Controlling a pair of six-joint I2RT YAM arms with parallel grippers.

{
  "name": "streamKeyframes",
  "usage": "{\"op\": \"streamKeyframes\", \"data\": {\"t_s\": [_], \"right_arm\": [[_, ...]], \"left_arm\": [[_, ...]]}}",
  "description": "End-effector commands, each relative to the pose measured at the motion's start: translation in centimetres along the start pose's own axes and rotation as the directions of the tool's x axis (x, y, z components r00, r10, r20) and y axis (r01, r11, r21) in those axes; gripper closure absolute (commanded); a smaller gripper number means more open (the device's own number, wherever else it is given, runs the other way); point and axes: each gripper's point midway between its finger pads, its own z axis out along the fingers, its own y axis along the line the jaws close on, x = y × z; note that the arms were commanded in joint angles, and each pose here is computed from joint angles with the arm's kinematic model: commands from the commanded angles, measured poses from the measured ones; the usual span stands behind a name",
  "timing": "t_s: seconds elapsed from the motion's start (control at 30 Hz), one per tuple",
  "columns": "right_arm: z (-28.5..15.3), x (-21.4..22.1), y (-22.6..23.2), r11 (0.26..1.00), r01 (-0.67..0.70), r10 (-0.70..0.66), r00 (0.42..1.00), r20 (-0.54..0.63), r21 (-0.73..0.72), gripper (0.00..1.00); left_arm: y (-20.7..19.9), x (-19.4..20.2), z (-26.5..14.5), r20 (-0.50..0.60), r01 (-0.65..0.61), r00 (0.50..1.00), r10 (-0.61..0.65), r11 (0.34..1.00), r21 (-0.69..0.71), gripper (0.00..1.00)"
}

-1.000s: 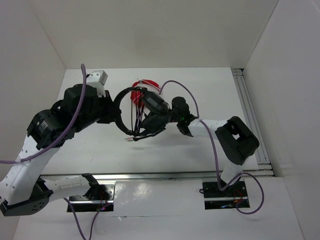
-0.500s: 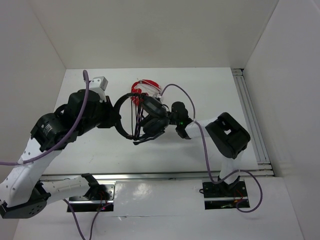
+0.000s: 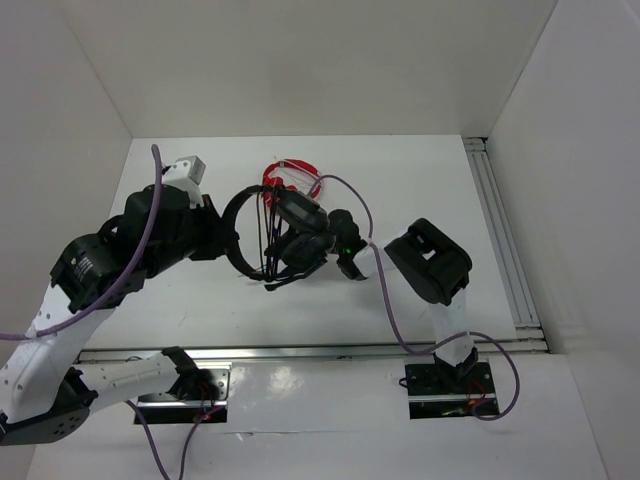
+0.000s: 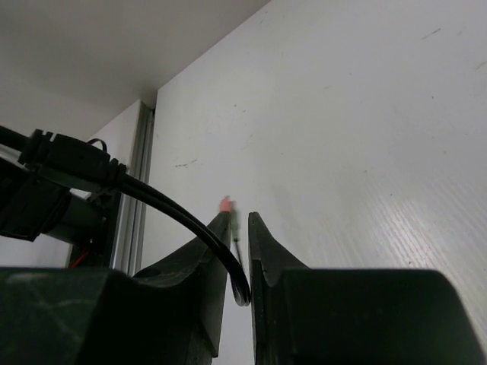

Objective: Wrap the headphones

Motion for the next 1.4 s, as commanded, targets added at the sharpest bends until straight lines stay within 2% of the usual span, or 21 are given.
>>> {"op": "streamKeyframes", "data": {"t_s": [0.0,0.23,0.37,0.97,1.37], "right_arm": [[1.4,-3.2,-0.1,0.999,0.041,-0.041,0.992,0.119,0.000,0.77],[2.4,-4.3,-2.0,0.998,0.002,-0.012,0.985,0.175,0.058,0.76],[2.8,-4.6,-1.8,0.999,-0.014,0.008,0.981,0.193,0.030,0.74],[5.0,2.5,-1.4,0.997,-0.065,0.059,0.989,0.135,0.042,0.72],[1.9,6.4,-1.5,0.993,-0.094,0.089,0.993,0.075,0.070,0.72]], "left_arm": [[-2.3,-2.2,-1.2,0.086,0.080,0.992,-0.090,0.990,0.118,1.00],[-1.9,-1.5,-1.5,0.079,0.090,0.992,-0.100,0.988,0.125,1.00],[-1.8,-1.3,-1.4,0.079,0.090,0.992,-0.100,0.988,0.125,1.00],[-1.9,-2.0,-1.4,0.105,0.105,0.987,-0.119,0.986,0.127,1.00],[-0.7,-3.0,-2.0,0.150,0.111,0.981,-0.119,0.992,0.062,1.00]]}}
